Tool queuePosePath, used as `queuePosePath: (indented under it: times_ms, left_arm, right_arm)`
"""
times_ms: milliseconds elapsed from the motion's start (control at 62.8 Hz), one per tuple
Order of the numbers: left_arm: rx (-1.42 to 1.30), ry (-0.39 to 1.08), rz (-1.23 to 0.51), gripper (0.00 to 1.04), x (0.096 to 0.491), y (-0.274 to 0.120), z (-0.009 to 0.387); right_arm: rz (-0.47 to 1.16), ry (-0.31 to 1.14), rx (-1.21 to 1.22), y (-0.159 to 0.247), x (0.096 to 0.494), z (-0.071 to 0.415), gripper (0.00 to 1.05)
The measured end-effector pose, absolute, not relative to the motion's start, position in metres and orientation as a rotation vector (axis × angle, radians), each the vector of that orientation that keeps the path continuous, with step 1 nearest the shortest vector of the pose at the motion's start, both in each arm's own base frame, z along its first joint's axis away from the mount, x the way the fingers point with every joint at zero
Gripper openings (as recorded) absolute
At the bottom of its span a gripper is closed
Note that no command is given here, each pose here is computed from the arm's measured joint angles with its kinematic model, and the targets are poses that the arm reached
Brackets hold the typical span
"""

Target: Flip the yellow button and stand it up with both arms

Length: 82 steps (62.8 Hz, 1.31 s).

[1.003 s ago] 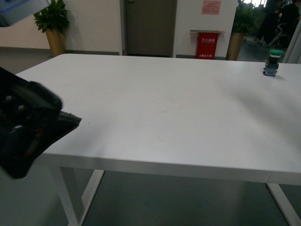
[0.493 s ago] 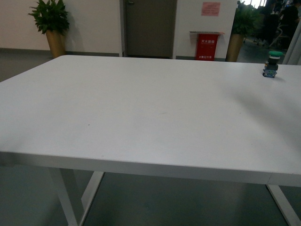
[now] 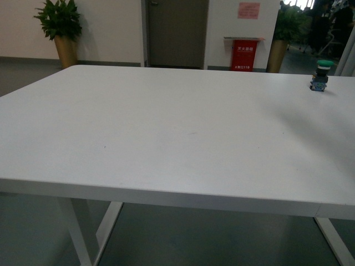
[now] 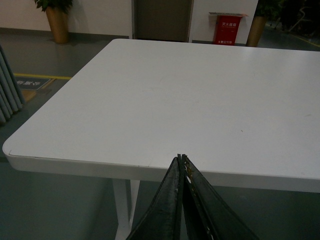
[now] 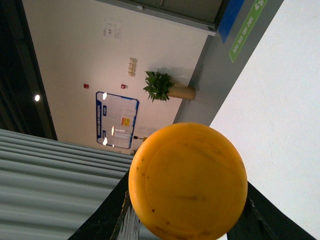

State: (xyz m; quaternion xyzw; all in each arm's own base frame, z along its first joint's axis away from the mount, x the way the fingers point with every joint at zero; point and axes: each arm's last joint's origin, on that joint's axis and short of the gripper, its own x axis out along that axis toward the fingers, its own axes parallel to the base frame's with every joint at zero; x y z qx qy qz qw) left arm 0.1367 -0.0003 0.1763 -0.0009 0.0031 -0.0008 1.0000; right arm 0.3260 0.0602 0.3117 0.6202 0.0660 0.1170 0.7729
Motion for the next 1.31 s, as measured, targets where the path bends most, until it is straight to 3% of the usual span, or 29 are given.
queuePosePath:
  times_ms: [1305]
  left_arm:
    - [-0.002, -0.021, -0.002, 0.04, 0.096, 0.0, 0.172]
  right_arm:
    - [0.253, 0.144, 1.325, 0.056, 0.324, 0.315, 0.38]
